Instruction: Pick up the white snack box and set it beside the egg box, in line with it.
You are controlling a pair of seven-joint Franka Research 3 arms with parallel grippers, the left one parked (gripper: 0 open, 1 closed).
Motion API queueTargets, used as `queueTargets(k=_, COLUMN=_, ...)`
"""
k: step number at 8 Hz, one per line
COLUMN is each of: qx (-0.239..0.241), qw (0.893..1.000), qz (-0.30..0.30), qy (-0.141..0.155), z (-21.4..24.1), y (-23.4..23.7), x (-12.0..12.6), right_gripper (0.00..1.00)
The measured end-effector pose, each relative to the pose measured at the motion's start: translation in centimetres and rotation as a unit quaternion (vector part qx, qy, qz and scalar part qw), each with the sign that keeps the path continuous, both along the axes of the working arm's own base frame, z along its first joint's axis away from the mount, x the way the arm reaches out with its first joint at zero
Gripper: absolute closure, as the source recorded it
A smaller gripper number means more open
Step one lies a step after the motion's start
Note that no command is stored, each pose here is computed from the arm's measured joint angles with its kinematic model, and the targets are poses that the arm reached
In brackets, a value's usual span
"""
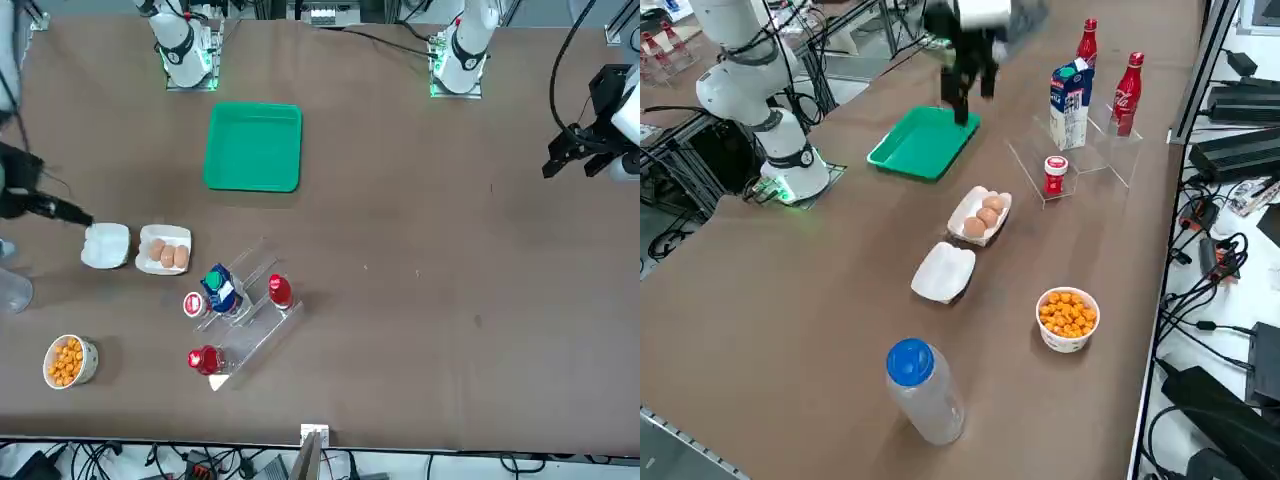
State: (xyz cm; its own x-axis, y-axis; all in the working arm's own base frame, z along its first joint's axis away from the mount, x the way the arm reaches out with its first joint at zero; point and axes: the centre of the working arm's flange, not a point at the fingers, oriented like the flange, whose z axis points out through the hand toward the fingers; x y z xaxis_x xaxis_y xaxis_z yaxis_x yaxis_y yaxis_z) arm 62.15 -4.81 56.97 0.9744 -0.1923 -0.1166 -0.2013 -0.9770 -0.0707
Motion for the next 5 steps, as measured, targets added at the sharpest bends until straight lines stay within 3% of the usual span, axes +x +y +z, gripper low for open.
queueTargets(k=3, qx=0.001, qw=0.997, qz=0.079, qy=-0.008, z=8.6, y=3.1, x=-3.4, right_gripper=0.00)
queueTargets(k=5, qx=-0.016, qw=0.993, qz=0.116, qy=-0.011, z=7.8, y=5.3, x=-6.2, right_gripper=0.00)
